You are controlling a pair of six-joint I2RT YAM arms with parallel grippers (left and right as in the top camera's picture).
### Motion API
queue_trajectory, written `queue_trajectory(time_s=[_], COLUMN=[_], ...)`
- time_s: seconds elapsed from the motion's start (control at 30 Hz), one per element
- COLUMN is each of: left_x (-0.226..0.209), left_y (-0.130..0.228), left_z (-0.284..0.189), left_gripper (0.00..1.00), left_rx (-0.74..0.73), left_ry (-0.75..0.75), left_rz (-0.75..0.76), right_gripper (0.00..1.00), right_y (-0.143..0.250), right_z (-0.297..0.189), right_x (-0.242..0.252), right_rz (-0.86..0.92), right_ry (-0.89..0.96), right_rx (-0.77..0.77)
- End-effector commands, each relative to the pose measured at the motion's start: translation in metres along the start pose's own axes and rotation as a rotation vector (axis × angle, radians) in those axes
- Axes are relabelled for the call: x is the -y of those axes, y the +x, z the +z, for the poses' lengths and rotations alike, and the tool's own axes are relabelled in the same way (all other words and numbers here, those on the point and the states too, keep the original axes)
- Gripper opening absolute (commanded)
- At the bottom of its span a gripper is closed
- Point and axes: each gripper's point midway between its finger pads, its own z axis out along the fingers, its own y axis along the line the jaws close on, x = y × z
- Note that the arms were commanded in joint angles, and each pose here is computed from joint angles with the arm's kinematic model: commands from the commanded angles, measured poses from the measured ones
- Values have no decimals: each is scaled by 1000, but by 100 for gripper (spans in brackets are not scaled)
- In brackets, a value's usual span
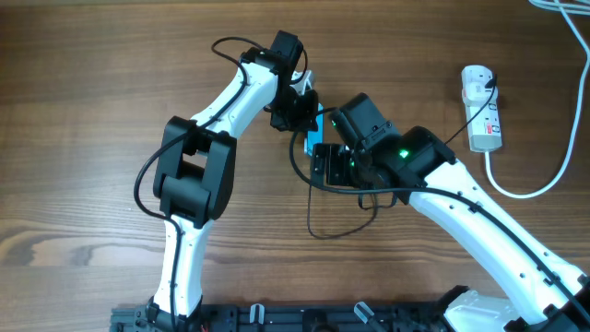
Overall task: Plug charger to phone and switch on socket
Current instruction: 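Lower the plugged phone onto the table with both grippers and release, then move the right gripper over the white power strip's switch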
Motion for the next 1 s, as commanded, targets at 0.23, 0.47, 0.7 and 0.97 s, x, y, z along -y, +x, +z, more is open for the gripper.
queue_trajectory(time_s=[0.23,0.47,0.7,0.97], left_x=[-15,-30,-47,-24], left_y=[-2,1,5,-19], left_z=[8,7,2,-158], left_gripper=[24,47,61,100], left_rx=[2,-1,-5,330], left_ry=[-59,-143,-237,-149], left_rz=[-19,-33,-45,-43], right_gripper=[100,100,100,100], right_y=[3,4,9,-60], right_z=[5,5,4,-36], right_x=[2,3,14,113], right_rz=[19,38,54,217], right_ry=[7,10,41,91], right_rx=[-20,-24,-54,26])
